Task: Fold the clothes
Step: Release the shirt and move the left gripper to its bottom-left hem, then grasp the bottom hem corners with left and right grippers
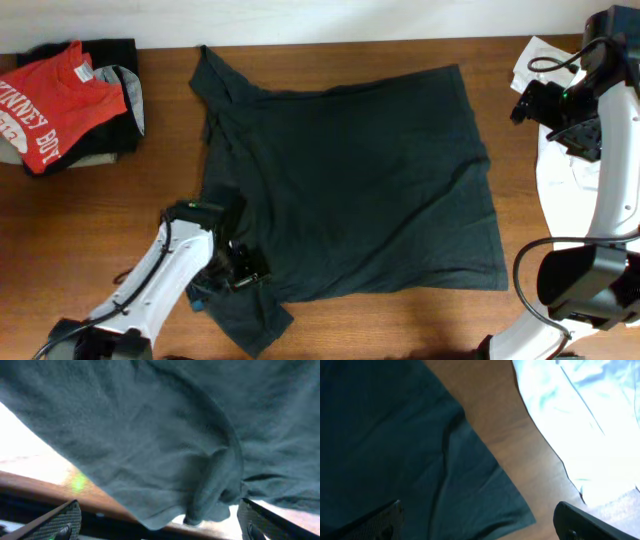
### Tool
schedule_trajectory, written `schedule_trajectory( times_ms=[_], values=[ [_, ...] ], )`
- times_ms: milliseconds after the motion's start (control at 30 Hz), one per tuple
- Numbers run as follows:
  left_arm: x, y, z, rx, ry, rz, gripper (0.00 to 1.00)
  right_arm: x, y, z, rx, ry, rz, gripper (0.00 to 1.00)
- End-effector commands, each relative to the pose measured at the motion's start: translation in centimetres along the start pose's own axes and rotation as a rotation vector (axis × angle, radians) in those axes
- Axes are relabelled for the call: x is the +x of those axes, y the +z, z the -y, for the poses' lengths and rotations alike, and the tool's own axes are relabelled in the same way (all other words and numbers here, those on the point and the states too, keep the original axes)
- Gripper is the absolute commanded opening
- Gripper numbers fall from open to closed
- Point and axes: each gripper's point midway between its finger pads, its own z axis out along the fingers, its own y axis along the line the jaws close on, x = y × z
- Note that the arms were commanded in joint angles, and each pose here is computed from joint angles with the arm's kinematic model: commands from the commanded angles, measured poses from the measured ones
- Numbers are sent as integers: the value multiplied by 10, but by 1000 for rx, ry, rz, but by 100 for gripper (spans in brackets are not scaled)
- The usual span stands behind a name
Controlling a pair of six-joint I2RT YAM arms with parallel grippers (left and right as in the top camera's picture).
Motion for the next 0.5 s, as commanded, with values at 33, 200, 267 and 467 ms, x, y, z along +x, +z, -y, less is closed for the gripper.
schedule_trajectory(
  times_ms=[33, 200, 267, 467],
  values=[
    [6, 19, -16, -11, -128, -22, 99, 1, 4, 0, 0, -11, -13, 99],
    [1, -12, -41, 78, -237, 148, 99, -2, 4, -1, -5, -10, -3, 99],
    [14, 6, -44, 117, -289, 133, 99, 0, 4, -7, -38, -10, -13, 99],
    [10, 42, -39, 135, -308, 101, 99, 2, 4, -9, -52, -10, -25, 99]
  ],
)
